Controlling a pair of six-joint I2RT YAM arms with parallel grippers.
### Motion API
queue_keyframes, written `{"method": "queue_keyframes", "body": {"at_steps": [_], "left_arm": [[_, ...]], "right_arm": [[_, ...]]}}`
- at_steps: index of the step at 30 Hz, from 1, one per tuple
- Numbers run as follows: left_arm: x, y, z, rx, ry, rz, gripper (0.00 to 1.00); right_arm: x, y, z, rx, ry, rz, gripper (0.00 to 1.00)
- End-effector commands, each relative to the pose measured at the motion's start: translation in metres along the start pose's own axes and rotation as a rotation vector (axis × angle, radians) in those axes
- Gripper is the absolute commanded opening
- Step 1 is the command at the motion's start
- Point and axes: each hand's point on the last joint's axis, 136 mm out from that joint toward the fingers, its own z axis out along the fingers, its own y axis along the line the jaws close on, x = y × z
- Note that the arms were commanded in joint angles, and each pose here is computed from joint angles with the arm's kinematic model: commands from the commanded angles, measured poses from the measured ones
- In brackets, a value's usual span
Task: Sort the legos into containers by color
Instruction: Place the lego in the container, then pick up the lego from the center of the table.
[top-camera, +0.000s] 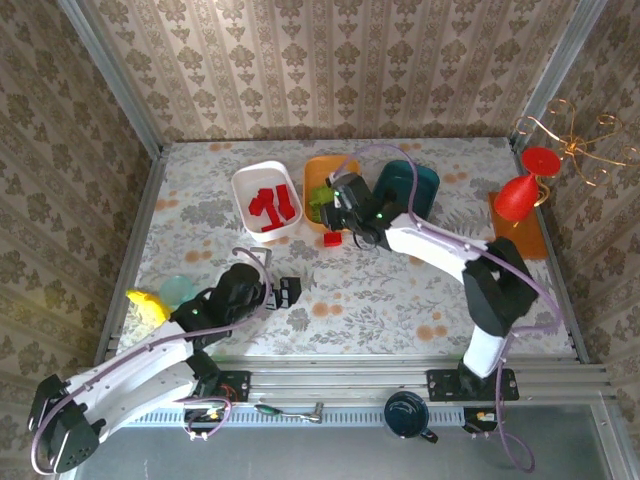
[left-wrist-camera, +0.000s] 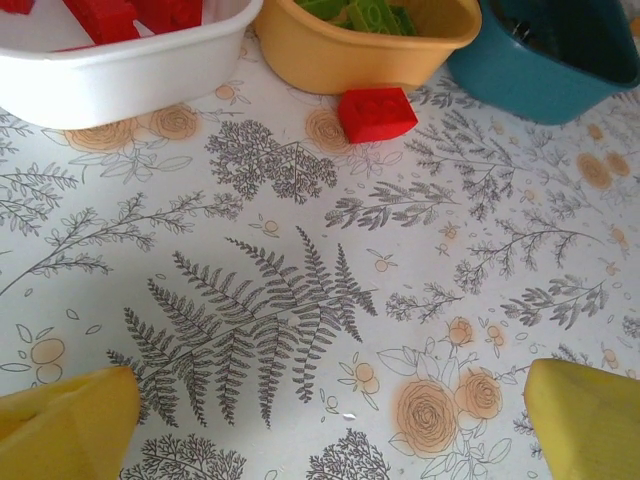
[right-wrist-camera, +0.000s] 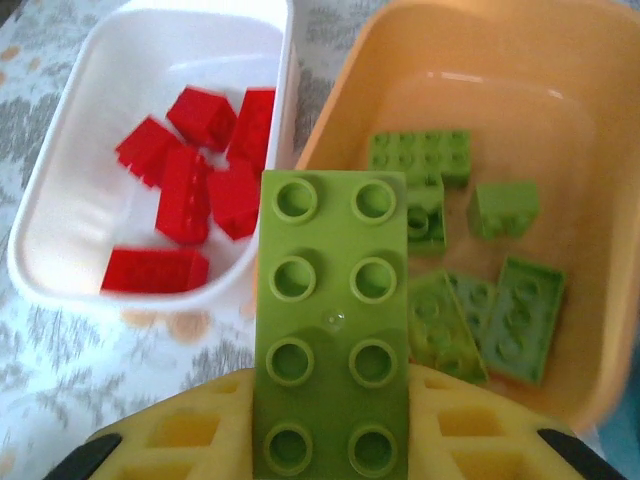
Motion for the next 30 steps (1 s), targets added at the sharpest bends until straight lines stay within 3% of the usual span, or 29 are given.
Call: {"method": "queue_keyframes", "body": {"at_steps": [1, 3, 5, 7, 12, 22, 30], "left_arm": [[-0.012, 0.001, -0.011, -0.018, -0.021, 0.002, 1.00], [-0.011, 0.002, -0.010, -0.026, -0.007, 0.009, 1.00], [-0.009, 0.004, -0.006, -0.048, 0.016, 0.009, 1.00], [-0.009, 0.003, -0.002, -0.054, 0.033, 0.013, 1.00], [-0.017, 0.000, -0.002, -0.054, 0.013, 0.018, 1.00], [-0.027, 0.004, -0.019, -0.051, -0.066, 0.023, 1.00], [-0.021, 0.008, -0.018, -0.051, -0.066, 0.002, 1.00]], "right_arm": [[0.005, -0.020, 0.030, 0.065, 0.074, 0.025, 0.29], [-0.008, -0.025, 0.042, 0.090, 0.064, 0.039, 0.36], [-0.019, -0.028, 0.054, 0.098, 0.064, 0.046, 0.62], [-0.028, -0.027, 0.059, 0.108, 0.061, 0.043, 0.78], [-0.032, -0.018, 0.038, 0.087, 0.023, 0.039, 0.92], [0.050, -0.002, -0.015, 0.053, 0.003, 0.062, 0.97], [0.114, -0.014, 0.022, 0.114, 0.123, 0.087, 0.97]]}}
